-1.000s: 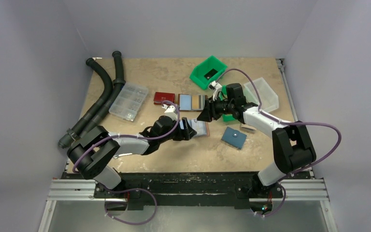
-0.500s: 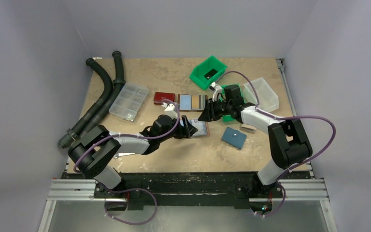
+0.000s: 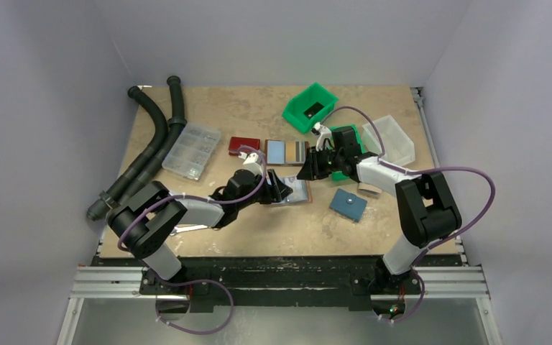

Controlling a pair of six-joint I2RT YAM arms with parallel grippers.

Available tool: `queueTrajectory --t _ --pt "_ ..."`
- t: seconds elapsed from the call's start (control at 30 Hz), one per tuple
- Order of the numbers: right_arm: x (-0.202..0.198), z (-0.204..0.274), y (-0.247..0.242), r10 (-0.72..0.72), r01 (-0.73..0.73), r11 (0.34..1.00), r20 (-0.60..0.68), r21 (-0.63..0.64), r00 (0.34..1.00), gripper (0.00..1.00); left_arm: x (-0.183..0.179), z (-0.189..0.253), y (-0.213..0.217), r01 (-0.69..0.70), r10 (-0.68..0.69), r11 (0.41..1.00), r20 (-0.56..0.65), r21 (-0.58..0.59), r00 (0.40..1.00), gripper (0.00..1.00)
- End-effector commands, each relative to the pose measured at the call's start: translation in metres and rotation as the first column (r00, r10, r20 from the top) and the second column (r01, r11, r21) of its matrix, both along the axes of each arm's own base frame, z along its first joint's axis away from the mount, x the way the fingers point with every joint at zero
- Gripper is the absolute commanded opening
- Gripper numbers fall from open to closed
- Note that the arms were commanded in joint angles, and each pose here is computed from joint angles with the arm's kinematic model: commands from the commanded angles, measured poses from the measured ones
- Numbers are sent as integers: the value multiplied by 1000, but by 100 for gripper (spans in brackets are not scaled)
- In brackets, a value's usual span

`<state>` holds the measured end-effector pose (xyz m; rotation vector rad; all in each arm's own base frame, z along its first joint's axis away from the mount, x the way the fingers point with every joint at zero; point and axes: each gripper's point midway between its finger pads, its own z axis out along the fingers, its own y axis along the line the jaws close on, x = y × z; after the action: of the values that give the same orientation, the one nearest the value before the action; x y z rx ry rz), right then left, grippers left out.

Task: Take the credit cards out of the card holder
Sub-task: Remove the credit card from the card holder.

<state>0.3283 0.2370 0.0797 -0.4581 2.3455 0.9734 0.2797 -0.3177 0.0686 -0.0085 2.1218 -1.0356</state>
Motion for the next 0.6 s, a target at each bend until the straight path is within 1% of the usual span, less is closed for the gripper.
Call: queueTrajectory --t 0.0,0.57 --pt "14 9 2 -17 17 1000 22 13 1000 28 10 18 -7 -2 5 998 46 -67 999 57" --pt "15 -4 0 -31 31 999 -12 -13 999 25 18 7 -12 0 3 996 27 -88 1000 53"
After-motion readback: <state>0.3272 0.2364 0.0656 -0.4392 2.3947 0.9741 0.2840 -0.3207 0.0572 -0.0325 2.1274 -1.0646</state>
